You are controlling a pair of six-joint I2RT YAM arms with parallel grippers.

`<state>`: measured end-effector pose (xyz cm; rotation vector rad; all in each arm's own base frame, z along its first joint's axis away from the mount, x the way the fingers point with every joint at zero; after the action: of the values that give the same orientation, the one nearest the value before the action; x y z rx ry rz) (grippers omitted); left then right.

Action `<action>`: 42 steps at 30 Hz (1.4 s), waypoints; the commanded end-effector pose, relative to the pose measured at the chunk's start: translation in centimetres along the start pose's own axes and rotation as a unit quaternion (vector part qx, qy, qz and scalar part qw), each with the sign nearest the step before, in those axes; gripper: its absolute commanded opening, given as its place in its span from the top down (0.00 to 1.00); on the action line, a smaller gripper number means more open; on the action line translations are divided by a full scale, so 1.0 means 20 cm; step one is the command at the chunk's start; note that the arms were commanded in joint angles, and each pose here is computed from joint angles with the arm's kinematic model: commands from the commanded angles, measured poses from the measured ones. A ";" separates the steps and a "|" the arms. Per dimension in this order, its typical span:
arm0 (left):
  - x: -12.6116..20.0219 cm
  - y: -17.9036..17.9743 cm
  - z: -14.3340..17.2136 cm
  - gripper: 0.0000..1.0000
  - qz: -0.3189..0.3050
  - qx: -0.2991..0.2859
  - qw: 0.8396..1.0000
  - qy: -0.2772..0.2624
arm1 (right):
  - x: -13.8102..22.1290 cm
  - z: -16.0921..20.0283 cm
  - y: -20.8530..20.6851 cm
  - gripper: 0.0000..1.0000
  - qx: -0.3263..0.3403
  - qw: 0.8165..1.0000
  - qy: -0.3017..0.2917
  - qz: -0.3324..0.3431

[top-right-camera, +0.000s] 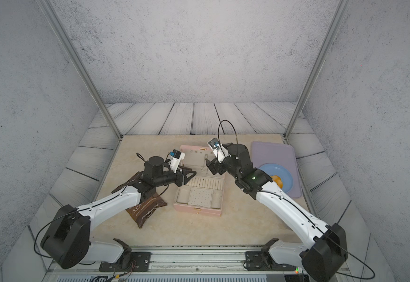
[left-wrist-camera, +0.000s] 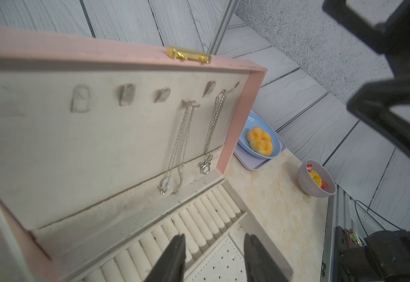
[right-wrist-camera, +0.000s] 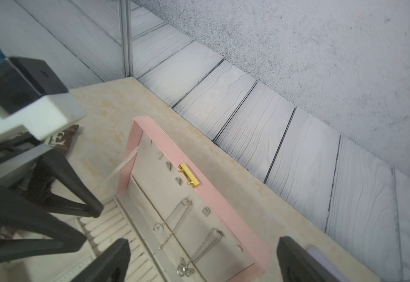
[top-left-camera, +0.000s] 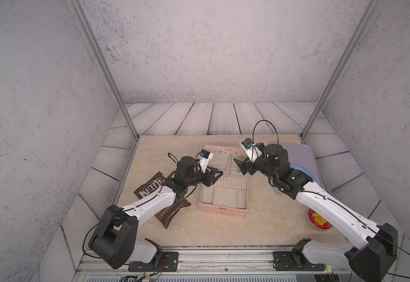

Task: Put jewelry chain into jewelry box
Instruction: Close the fastener on the jewelry box.

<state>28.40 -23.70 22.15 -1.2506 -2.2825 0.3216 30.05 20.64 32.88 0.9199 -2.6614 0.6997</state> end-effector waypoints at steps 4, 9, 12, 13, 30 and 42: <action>0.03 0.00 0.04 0.54 0.006 -0.050 0.999 0.002 | -0.15 0.07 0.05 0.03 0.165 0.976 0.068 -0.124; 0.03 0.00 0.05 0.54 -0.003 -0.062 0.998 0.005 | -0.29 0.07 0.04 0.03 0.220 0.955 0.110 -0.163; 0.04 0.00 0.05 0.54 -0.006 -0.064 0.998 0.005 | -0.37 0.09 0.03 0.04 0.232 0.945 0.144 -0.179; 0.04 0.01 0.05 0.54 -0.009 -0.065 0.998 0.005 | -0.40 0.09 0.03 0.05 0.235 0.942 0.153 -0.185; 0.04 0.01 0.05 0.54 -0.016 -0.067 0.998 0.008 | -0.49 0.08 0.04 0.46 0.239 0.922 0.187 -0.240; 0.04 0.02 0.06 0.54 -0.018 -0.065 0.998 0.011 | -0.50 0.07 0.03 0.69 0.228 0.921 0.197 -0.245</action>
<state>27.79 -23.02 21.10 -1.2660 -2.3282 0.1647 37.22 25.49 28.62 1.3228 -1.8830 1.2644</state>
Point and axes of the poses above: each gripper's point midway between its finger pads, its own x axis back along the fingers, its own y axis along the line the jaws close on, z = x × y, the point moved 6 cm from there along x, back along the fingers, and after that the axes turned 1 degree about x, right-handed, at the moved point
